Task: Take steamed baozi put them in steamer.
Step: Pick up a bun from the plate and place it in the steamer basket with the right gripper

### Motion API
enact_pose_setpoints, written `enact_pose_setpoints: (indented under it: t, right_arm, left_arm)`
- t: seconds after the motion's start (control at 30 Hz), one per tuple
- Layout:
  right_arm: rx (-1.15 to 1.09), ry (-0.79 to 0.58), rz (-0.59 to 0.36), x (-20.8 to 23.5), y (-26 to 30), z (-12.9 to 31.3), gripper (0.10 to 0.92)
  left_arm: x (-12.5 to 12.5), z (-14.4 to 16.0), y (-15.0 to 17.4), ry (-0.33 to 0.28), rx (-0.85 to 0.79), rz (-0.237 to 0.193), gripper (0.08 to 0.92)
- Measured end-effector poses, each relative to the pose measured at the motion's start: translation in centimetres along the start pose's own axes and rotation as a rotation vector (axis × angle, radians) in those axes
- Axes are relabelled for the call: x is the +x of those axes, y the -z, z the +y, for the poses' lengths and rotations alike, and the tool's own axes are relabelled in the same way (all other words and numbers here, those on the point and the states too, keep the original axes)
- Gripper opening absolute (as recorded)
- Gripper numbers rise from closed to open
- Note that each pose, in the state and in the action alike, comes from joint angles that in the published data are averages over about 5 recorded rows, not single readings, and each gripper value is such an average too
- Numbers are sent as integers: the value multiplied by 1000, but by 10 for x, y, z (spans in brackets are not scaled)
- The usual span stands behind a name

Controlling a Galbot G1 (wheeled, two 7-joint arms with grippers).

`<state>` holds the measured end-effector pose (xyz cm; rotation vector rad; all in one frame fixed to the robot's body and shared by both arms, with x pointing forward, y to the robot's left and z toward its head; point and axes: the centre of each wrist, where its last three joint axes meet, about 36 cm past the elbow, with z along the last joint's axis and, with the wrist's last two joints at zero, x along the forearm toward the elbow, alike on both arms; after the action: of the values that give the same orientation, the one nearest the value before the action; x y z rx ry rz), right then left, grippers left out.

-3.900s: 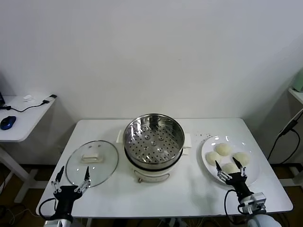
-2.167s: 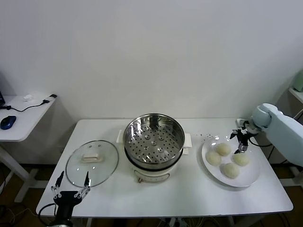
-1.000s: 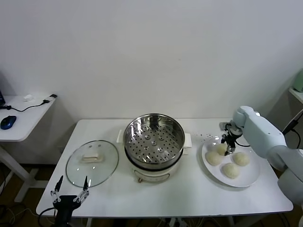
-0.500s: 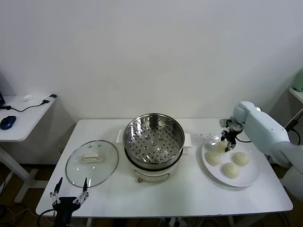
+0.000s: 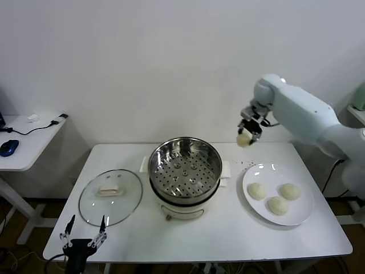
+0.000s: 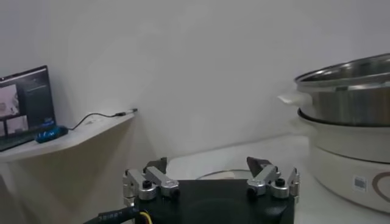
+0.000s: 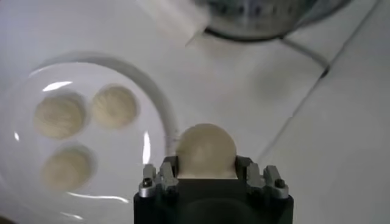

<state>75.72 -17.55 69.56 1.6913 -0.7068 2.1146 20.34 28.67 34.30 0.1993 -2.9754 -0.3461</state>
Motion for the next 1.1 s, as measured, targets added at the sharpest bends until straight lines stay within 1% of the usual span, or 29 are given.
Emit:
enact_pose_setpoints:
  t: [0.13, 0.23, 0.5, 0.73, 0.93, 1.1]
  right_arm:
    - [212, -29, 18, 11, 45, -42, 602]
    - [351, -41, 30, 10, 75, -65, 602]
    - [611, -39, 50, -22, 134, -96, 606]
    - [701, -9, 53, -60, 156, -102, 604]
    - [711, 22, 43, -89, 158, -96, 609]
    - [716, 32, 34, -103, 162, -93, 613]
  left_arm:
    - [2, 1, -1, 1, -3, 6, 823]
    - [3, 1, -2, 1, -4, 8, 823]
    - [5, 3, -1, 9, -7, 10, 823]
    - [7, 5, 0, 12, -10, 11, 823]
    - [7, 5, -2, 12, -10, 14, 823]
    - [8, 4, -4, 12, -9, 20, 823]
